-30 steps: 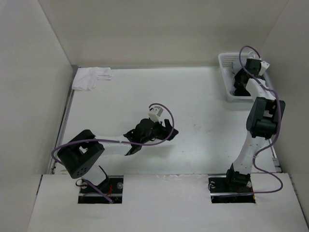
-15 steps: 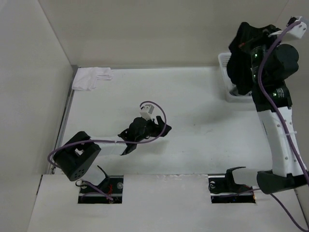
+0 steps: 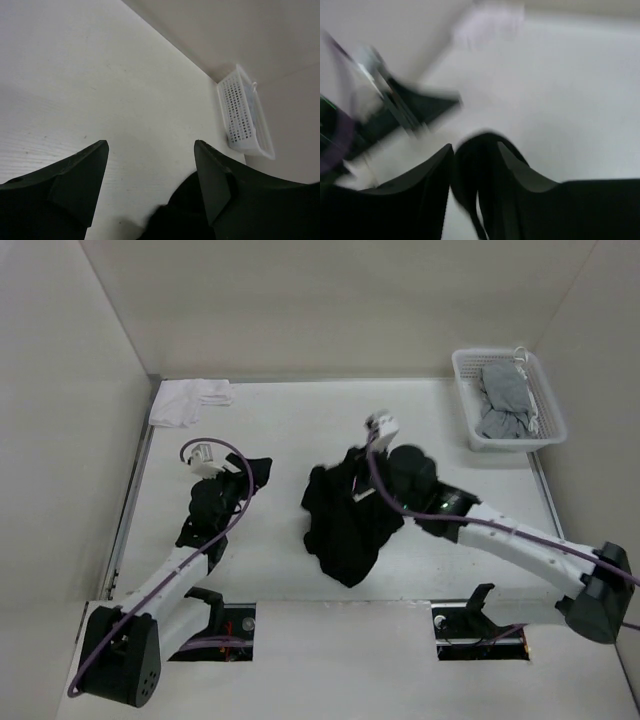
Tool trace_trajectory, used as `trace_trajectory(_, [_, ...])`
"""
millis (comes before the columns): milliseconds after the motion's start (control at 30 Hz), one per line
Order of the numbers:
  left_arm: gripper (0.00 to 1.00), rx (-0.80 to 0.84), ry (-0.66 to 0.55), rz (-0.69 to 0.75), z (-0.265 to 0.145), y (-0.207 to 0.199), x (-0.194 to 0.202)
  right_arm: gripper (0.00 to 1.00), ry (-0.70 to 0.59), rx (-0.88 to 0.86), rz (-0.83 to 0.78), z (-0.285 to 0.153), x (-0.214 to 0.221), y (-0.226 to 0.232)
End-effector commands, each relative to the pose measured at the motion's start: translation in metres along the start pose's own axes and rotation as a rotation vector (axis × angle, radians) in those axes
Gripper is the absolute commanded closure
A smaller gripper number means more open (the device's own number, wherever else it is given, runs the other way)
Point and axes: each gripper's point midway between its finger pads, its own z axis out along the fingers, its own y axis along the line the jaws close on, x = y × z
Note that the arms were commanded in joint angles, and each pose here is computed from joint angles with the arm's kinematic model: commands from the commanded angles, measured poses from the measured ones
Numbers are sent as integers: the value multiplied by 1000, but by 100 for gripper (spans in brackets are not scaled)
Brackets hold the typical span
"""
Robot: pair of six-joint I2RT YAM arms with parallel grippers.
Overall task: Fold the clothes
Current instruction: Move the tank top to the center of the board, then flatten the tank top out
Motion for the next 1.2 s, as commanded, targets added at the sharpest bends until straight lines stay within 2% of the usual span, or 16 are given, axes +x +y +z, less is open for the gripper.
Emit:
trace_trajectory(0, [32, -56, 49, -9, -12, 16, 9, 48, 165, -48, 61, -14, 85, 8])
trace_trajectory(67, [34, -83, 84, 22, -14, 23, 20, 44, 182, -11, 111, -29, 106, -5])
trace_trajectory(100, [35, -93, 97, 32, -14, 25, 24, 46, 188, 20, 129, -34, 113, -15])
trace_trajectory(200, [41, -94, 148, 63, -13, 25, 38, 80, 232, 208, 223, -44, 143, -71])
trace_trajectory(233, [47, -77, 164, 83, -13, 17, 42, 88, 259, 298, 256, -49, 160, -95])
trace_trajectory(300, [56, -45, 196, 133, -14, 5, 52, 90, 276, 427, 291, -58, 178, -125])
trace_trajectory(333, [57, -32, 220, 174, -15, -1, 60, 87, 278, 496, 300, -64, 186, -140])
trace_trajectory(433, [54, -58, 308, 354, -12, -7, 94, 48, 249, 704, 326, -82, 198, -186])
trace_trajectory(500, [49, -103, 336, 435, -8, -2, 106, 38, 256, 760, 334, -85, 202, -201])
trace_trajectory(633, [41, -115, 363, 540, -1, -8, 127, 30, 250, 835, 336, -79, 202, -224])
trace_trajectory(867, [34, 147, 442, 659, 5, -80, 180, 29, 289, 883, 370, -59, 217, -242])
trace_trajectory(900, [34, 188, 460, 668, 4, -89, 188, 32, 289, 879, 386, -54, 219, -244])
trace_trajectory(933, [34, 230, 495, 682, 2, -96, 201, 41, 288, 877, 397, -49, 220, -246])
trace_trajectory(967, [35, 248, 516, 690, 0, -98, 208, 58, 275, 878, 409, -44, 220, -251])
trace_trajectory(1067, [38, 262, 580, 708, -3, -92, 229, 92, 193, 863, 414, -36, 204, -257])
trace_trajectory(1167, [38, 280, 620, 717, -3, -89, 245, 98, 98, 844, 372, -35, 172, -254])
